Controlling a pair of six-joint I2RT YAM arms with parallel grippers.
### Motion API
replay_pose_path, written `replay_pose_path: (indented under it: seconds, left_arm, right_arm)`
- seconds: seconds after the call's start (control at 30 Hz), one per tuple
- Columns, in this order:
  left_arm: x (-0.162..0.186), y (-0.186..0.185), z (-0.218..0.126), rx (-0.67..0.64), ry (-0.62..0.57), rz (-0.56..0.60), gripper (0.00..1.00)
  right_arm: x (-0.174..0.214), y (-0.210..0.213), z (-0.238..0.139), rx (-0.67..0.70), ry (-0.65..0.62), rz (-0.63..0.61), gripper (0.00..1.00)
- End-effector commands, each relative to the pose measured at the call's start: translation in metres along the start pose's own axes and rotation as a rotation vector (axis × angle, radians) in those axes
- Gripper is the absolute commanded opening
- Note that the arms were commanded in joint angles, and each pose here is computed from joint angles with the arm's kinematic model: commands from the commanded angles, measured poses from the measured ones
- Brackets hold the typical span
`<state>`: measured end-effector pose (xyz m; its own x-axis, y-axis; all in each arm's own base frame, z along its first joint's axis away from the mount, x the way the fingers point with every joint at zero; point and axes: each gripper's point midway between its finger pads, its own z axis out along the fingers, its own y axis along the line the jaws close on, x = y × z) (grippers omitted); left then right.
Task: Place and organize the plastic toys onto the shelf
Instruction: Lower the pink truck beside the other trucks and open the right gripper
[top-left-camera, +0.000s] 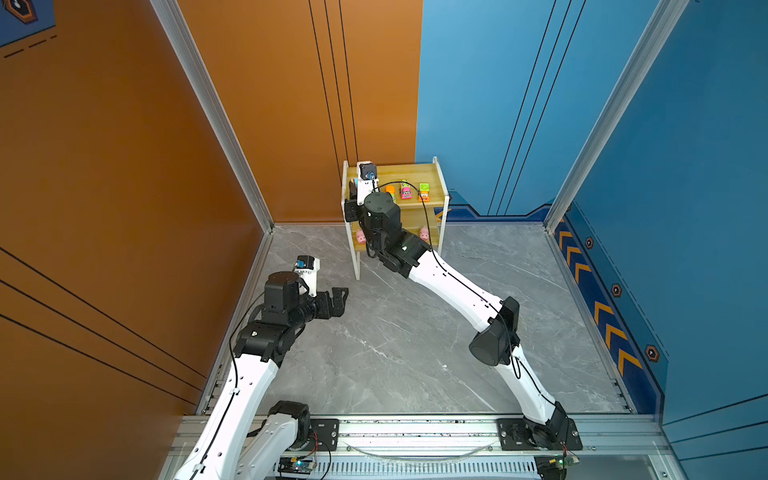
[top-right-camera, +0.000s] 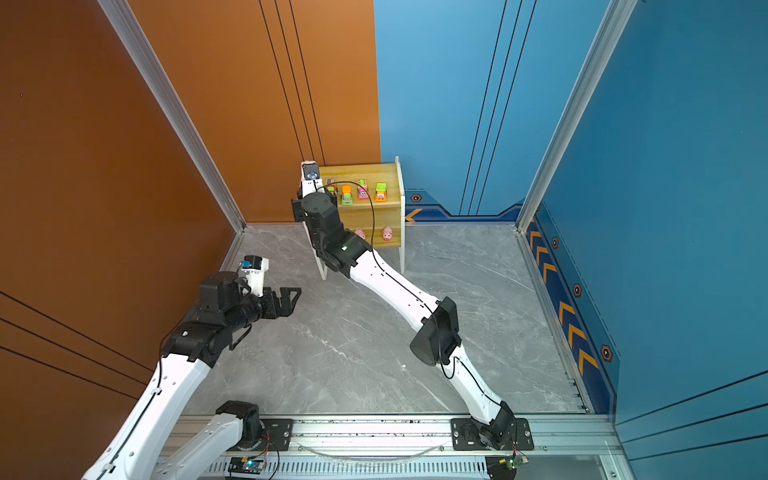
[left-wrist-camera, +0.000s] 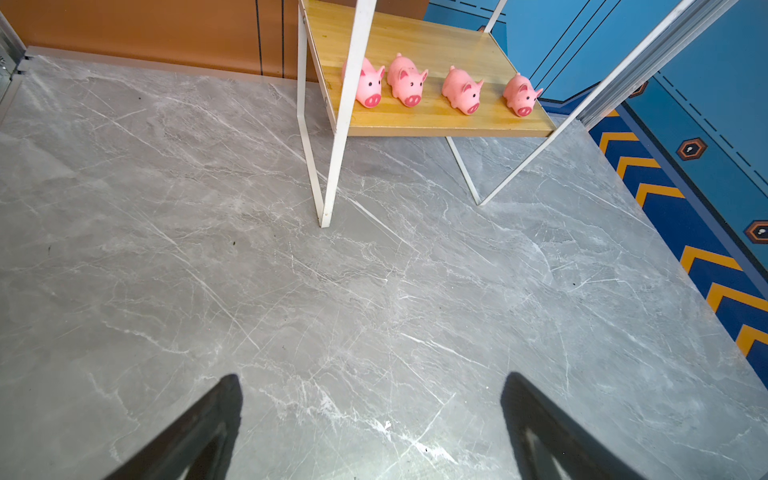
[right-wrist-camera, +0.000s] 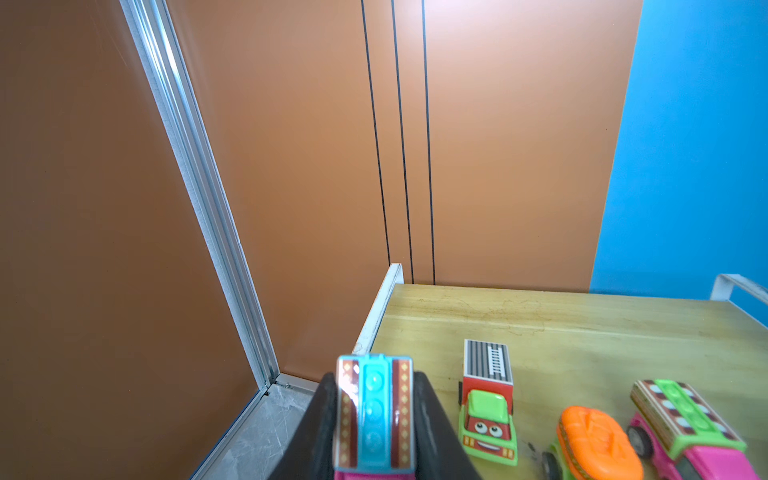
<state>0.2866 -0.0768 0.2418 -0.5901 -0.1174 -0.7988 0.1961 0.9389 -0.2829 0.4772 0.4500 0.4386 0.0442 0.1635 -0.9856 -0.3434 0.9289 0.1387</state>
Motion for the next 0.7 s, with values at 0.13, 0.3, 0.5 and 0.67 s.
replay_pose_path:
  seconds: [0.13, 0.3, 0.5, 0.67]
  left_arm:
    - [-0.002, -0.008, 0.0, 0.033, -0.001, 0.0, 0.98]
    - [-0.002, -0.008, 0.0, 0.033, 0.0, 0.001, 0.98]
    - [-0.002, -0.008, 0.0, 0.033, -0.002, 0.001, 0.98]
    - [-0.003, -0.008, -0.001, 0.035, -0.003, 0.0, 0.98]
  right_arm:
    - [-0.014, -0.004, 0.007, -0.012, -0.06, 0.062, 0.27]
    - [-0.009, -0.006, 0.011, -0.015, -0.057, 0.069, 0.28]
    - [-0.002, -0.005, 0.016, -0.026, -0.055, 0.084, 0.28]
    - [0.004, -0.004, 0.02, -0.025, -0.053, 0.081, 0.28]
